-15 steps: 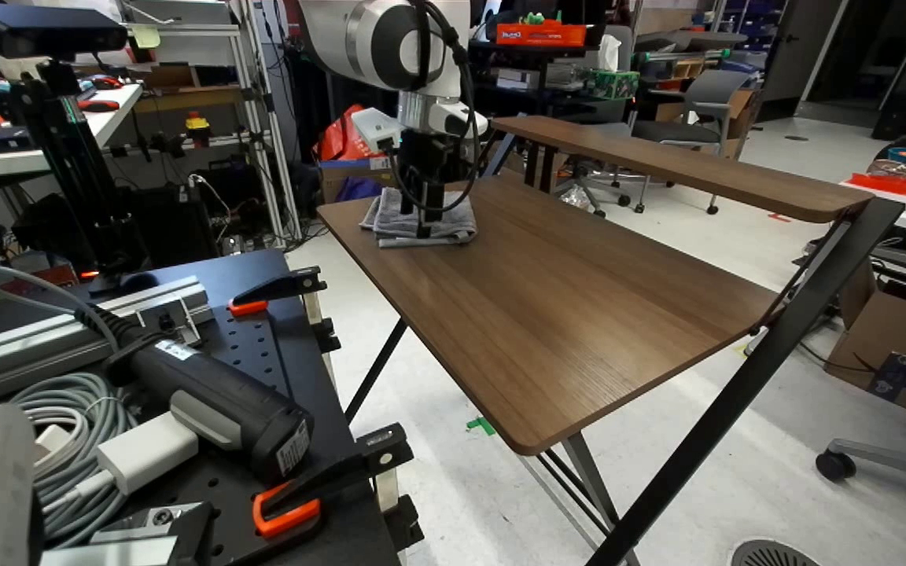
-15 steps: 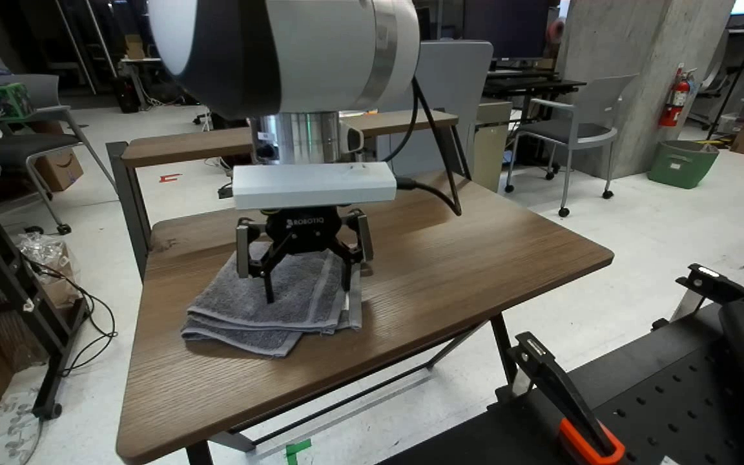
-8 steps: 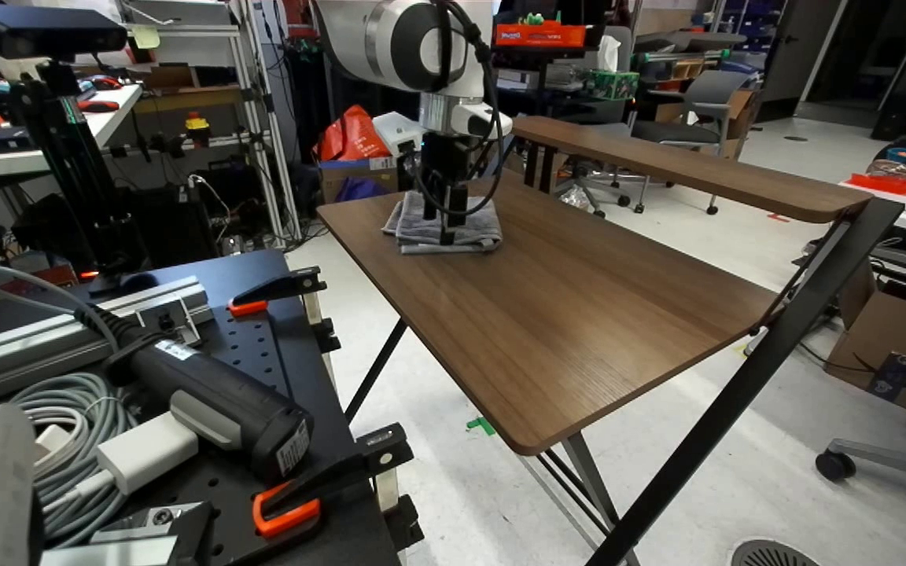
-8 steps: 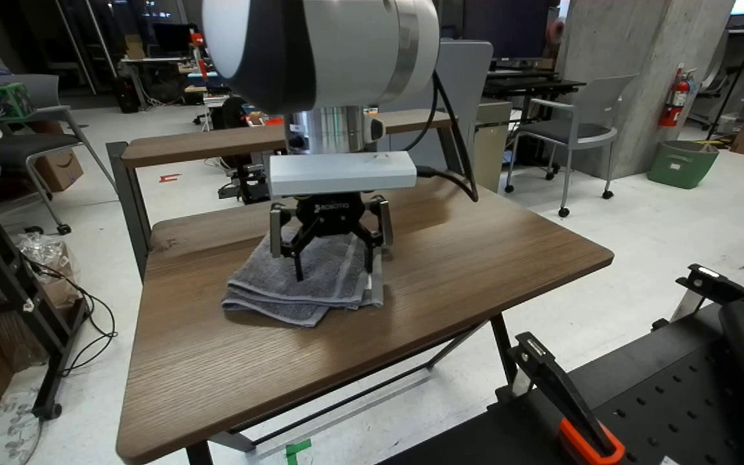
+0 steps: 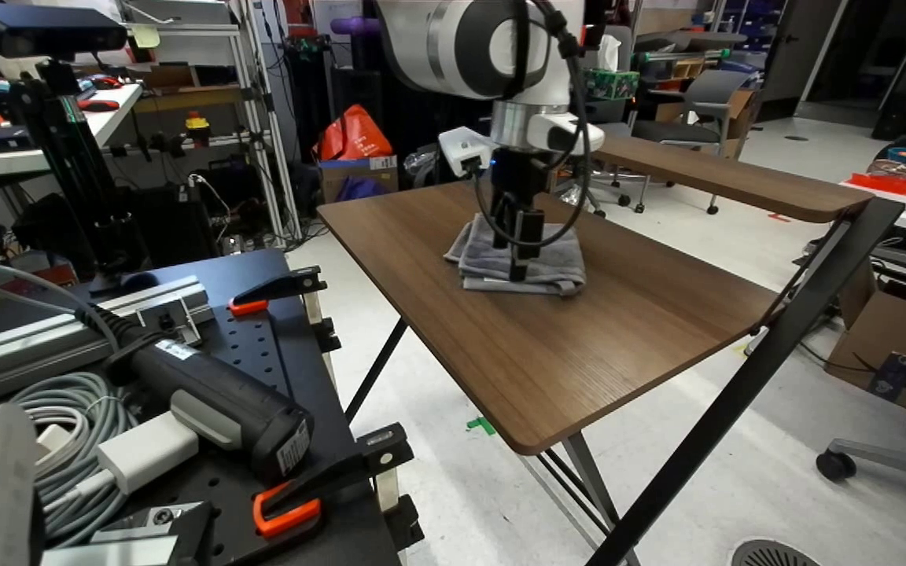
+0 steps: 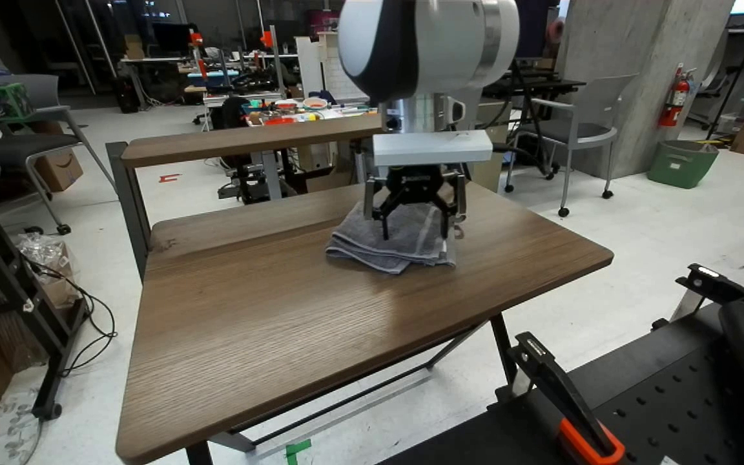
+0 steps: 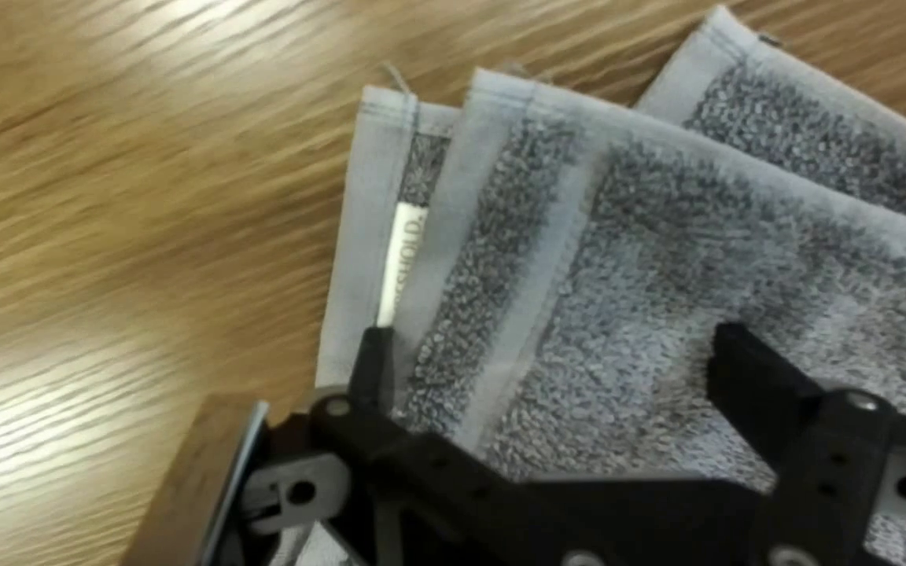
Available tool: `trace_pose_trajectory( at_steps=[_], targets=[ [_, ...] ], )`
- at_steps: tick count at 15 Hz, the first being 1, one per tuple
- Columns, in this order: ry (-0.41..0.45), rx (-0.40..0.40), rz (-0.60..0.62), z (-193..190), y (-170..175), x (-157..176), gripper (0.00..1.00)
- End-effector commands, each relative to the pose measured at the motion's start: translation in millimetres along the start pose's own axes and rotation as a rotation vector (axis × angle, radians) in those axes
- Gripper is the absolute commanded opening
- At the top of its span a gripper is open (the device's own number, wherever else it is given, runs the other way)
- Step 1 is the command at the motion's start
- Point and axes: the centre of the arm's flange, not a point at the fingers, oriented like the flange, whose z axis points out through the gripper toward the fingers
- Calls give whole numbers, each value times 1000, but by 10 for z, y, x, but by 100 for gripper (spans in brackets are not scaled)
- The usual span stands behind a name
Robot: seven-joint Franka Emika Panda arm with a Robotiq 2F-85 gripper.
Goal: Move the cloth
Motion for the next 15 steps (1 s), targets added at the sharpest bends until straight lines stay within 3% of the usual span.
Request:
trace_pose_trajectory(
  at_steps=[1,4,7,11,13,14,15],
  targets=[
    [10,-15,121,-83,676,247,100],
    [11,-8,216,-145,1195,456,100],
    [16,8,267,-249,1477,552,100],
    [52,83,271,-795,1465,497,100],
    [45,144,195,-1187,1321,240,100],
    [73,76,240,-755,1352,602,100],
    [75,97,218,-926,1271,522,100]
  ],
)
